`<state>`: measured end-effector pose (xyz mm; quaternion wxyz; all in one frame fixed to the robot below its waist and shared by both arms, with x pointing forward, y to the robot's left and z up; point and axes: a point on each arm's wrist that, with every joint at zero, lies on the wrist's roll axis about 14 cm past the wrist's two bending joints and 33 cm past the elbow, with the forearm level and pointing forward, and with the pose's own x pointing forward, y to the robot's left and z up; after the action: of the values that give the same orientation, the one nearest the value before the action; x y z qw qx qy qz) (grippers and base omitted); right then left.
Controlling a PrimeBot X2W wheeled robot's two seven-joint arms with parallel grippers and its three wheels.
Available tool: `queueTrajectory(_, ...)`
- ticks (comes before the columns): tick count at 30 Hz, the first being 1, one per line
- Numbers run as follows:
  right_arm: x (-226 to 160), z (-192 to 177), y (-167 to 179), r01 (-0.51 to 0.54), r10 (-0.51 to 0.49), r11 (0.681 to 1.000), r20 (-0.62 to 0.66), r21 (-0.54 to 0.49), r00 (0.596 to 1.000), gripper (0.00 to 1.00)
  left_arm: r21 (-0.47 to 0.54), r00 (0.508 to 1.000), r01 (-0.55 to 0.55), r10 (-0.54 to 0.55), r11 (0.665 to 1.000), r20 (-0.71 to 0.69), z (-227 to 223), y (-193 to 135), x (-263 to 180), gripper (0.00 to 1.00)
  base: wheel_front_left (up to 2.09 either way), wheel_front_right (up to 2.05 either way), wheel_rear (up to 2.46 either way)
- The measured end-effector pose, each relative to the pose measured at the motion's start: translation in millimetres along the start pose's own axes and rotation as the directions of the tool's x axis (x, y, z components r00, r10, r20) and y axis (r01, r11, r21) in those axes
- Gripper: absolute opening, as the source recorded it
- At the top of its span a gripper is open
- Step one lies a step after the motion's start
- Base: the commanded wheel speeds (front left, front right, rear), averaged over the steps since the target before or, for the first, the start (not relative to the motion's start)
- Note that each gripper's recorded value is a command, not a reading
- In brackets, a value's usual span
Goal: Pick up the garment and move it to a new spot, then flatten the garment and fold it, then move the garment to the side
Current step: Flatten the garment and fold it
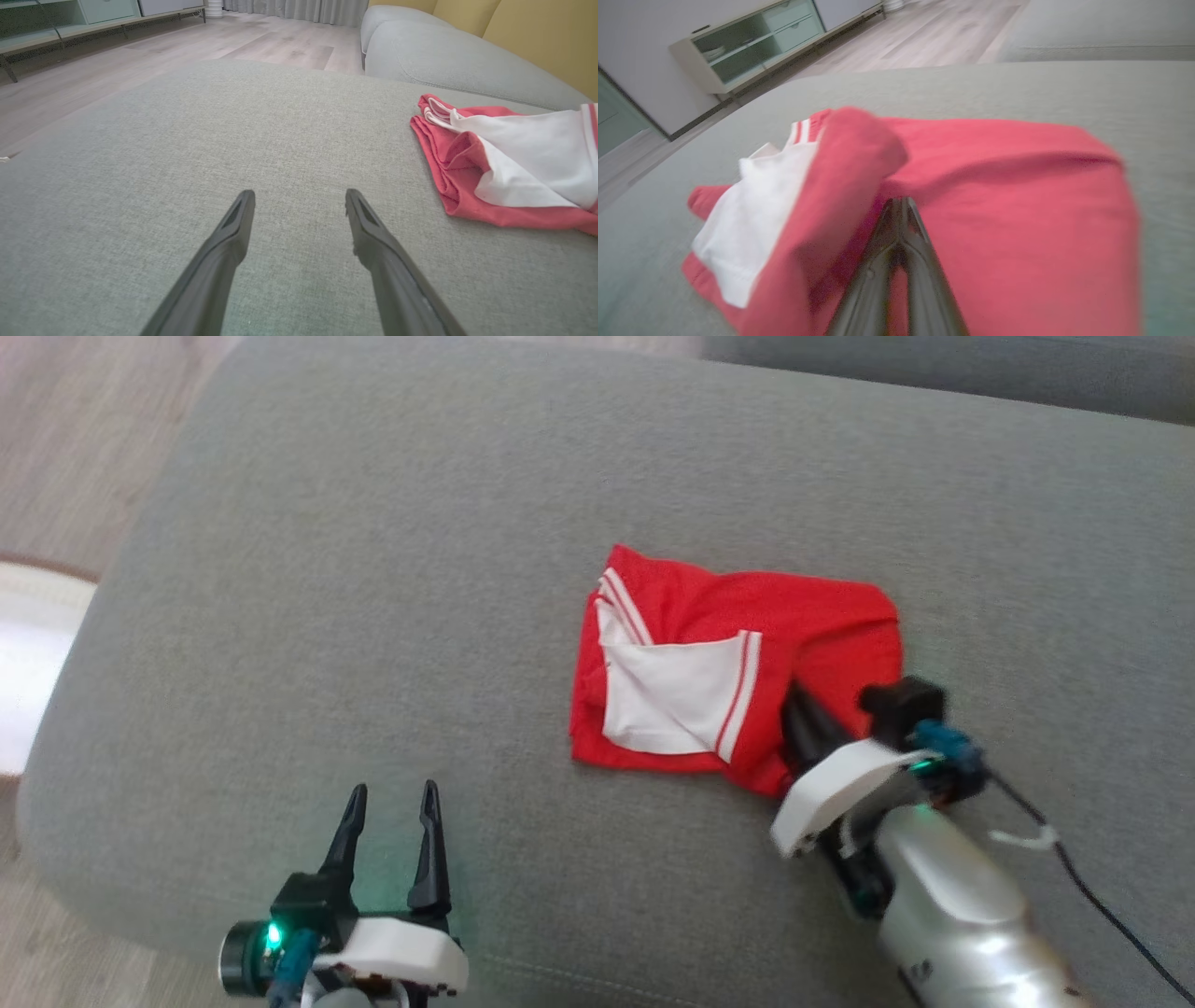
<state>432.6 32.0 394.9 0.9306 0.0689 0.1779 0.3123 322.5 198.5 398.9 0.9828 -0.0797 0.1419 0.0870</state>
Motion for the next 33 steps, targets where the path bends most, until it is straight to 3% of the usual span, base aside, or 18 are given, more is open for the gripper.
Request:
queueTrajectory(3, 5, -14, 34, -0.115, 0.114, 0.993, -0.045, -0.023, 0.992, 0.0, -0.001, 1.0, -0.028, 0.028, 1.0, 0.006, 2, 8, -1, 1.0, 0.0, 0.0, 0.0)
queueTrajectory(7, -2, -21, 87, -0.286, 0.283, 0.957, -0.063, -0.046, 0.957, 0.0, -0.01, 0.999, -0.049, 0.049, 0.999, 0.015, 5, 14, -1, 1.0, 0.0, 0.0, 0.0)
queueTrajectory(10, -13, -26, 108, -0.346, 0.342, 0.937, -0.081, -0.044, 0.936, 0.0, -0.019, 0.998, -0.054, 0.055, 0.998, 0.034, 11, 16, 1, 1.0, 0.0, 0.0, 0.0)
queueTrajectory(14, -15, -13, 94, -0.291, 0.29, 0.957, -0.039, -0.015, 0.956, 0.0, -0.016, 0.998, -0.025, 0.026, 1.0, 0.051, 17, 7, 5, 1.0, 0.0, 0.0, 0.0)
queueTrajectory(18, -15, 22, 49, -0.147, 0.146, 0.989, 0.068, -0.002, 0.987, 0.0, -0.003, 0.998, 0.013, -0.013, 1.0, 0.068, 22, -4, 10, 1.0, 0.0, 0.0, 0.0)
queueTrajectory(21, -25, 48, 8, -0.016, 0.012, 1.0, 0.153, 0.026, 0.988, 0.01, 0.008, 0.995, 0.052, -0.053, 0.999, 0.079, 26, -15, 14, 1.0, 0.0, 0.0, 0.0)
queueTrajectory(23, -38, 53, -15, 0.062, -0.066, 0.998, 0.183, 0.027, 0.981, 0.87, 0.01, 0.994, 0.072, -0.073, 0.997, 0.085, 28, -22, 16, 1.0, 0.0, 0.0, 0.0)
queueTrajectory(24, -46, 52, -28, 0.106, -0.111, 0.994, 0.191, 0.037, 0.975, 1.0, 0.015, 0.993, 0.083, -0.084, 0.996, 0.086, 29, -25, 17, 1.0, 0.0, 0.0, 0.0)
queueTrajectory(33, -115, 25, -95, 0.373, -0.386, 0.922, 0.178, 0.106, 0.905, 1.0, 0.028, 0.989, 0.124, -0.126, 0.992, 0.082, 27, -35, 16, 1.0, 0.0, 0.0, 0.0)
